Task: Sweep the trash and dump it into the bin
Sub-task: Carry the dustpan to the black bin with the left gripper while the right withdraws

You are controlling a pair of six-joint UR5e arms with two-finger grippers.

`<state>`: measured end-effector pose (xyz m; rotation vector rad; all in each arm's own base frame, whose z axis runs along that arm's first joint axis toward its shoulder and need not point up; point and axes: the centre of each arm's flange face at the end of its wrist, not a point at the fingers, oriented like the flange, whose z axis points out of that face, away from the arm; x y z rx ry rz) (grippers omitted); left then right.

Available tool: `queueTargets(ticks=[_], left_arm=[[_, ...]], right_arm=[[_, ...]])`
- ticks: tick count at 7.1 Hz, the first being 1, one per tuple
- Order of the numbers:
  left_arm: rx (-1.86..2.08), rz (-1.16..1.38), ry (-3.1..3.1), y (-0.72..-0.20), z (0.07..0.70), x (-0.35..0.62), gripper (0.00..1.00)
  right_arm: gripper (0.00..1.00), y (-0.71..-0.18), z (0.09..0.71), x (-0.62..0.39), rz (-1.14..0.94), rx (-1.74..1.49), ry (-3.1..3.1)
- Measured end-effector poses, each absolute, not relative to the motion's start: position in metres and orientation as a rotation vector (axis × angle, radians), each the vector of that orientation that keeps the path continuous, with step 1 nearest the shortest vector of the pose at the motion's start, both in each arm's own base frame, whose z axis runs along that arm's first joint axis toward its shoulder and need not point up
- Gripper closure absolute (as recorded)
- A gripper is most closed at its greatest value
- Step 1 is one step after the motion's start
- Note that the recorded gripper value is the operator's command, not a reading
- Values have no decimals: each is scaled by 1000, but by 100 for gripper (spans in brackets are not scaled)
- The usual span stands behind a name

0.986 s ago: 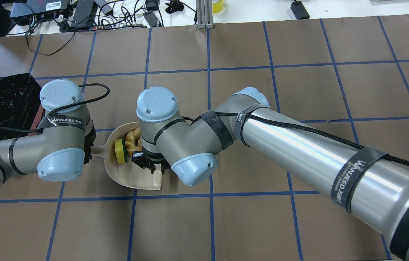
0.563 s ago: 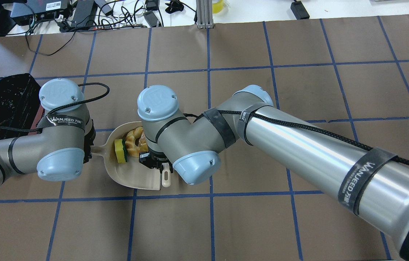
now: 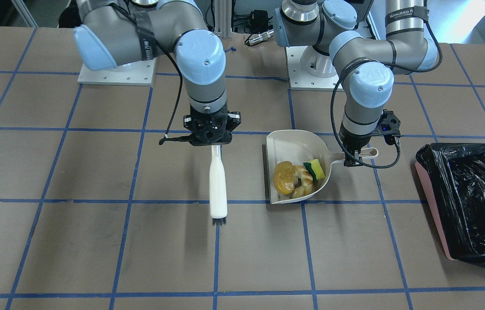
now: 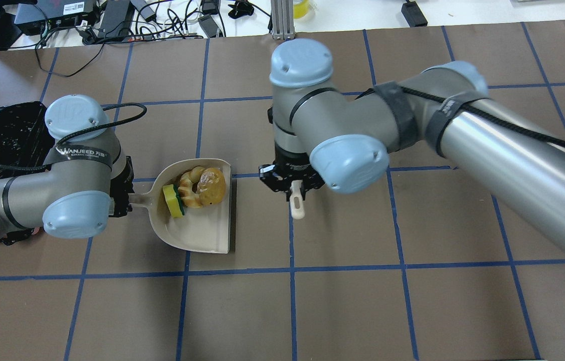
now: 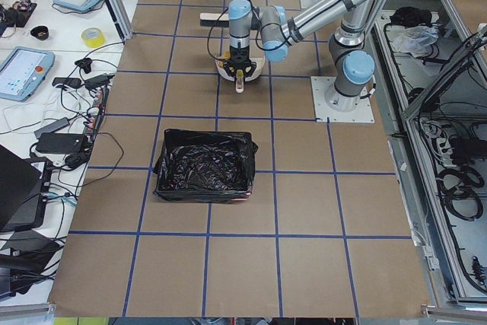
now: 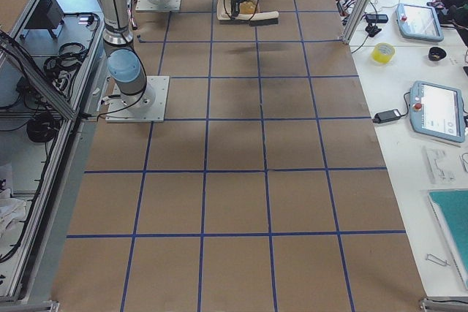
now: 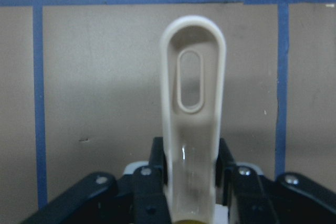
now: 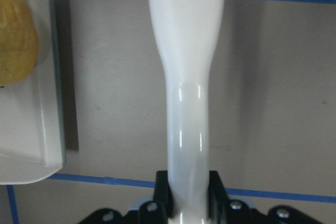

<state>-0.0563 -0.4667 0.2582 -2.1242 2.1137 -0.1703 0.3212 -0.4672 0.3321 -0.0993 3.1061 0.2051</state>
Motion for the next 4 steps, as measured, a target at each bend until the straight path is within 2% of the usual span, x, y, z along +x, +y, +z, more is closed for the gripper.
queueTargets(ticks=[2,4], left_arm=[[-2186,-76,2126,-496,303,-50,100],[-2262,-53,2131,-527,355,-29,100]], right_arm=[[100,-509,358,221,139,-77,3209],[100,-545,356,120,159,-44,3248]])
